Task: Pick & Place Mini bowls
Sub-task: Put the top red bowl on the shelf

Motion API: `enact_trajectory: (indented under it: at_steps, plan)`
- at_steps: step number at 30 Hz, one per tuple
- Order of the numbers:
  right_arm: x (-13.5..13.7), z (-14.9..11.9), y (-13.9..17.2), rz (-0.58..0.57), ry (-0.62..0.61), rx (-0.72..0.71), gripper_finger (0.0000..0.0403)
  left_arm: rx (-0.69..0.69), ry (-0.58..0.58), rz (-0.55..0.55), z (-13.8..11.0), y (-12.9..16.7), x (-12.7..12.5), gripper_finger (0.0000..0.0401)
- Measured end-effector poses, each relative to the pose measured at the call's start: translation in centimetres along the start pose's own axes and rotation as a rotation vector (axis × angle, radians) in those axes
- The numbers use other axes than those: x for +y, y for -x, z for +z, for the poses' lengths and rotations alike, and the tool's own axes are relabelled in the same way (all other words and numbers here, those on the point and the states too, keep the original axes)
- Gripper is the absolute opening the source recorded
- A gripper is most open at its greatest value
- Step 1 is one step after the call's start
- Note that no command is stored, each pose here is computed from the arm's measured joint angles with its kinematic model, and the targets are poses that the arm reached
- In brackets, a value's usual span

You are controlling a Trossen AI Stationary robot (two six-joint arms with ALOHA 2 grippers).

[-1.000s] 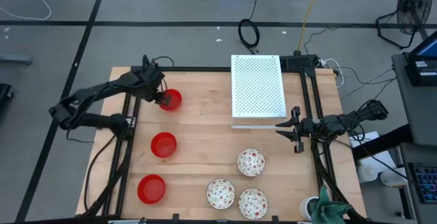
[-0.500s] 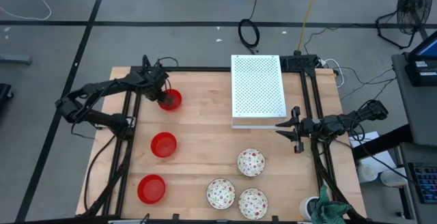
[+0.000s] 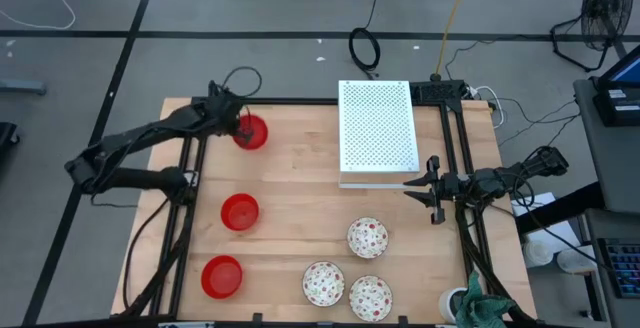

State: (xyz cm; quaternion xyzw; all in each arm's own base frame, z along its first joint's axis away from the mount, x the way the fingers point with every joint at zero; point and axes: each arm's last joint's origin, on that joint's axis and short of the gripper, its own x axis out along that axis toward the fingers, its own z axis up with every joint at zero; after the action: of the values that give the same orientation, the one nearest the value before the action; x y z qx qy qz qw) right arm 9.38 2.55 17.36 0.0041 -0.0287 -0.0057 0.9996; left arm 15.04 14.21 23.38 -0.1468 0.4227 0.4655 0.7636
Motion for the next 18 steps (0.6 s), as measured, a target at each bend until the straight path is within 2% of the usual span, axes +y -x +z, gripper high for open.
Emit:
enact_trajectory:
  at_steps: [5,10,14,18]
  plan:
    - [0.0,0.0,0.0,0.0,0.0,0.0,0.0094,-0.383,-0.117,-0.031,2.6,5.7,-1.0,0.0004]
    - [0.0,0.0,0.0,0.0,0.0,0.0,0.0095,-0.745,-0.224,-0.065,3.6,10.5,-2.2,0.0004]
    - [0.0,0.0,0.0,0.0,0.0,0.0,0.0094,-0.94,-0.329,-0.096,4.0,12.9,-3.4,0.0005]
    - [0.0,0.0,0.0,0.0,0.0,0.0,0.0095,-1.055,-0.452,-0.087,4.3,13.9,-4.9,0.0004]
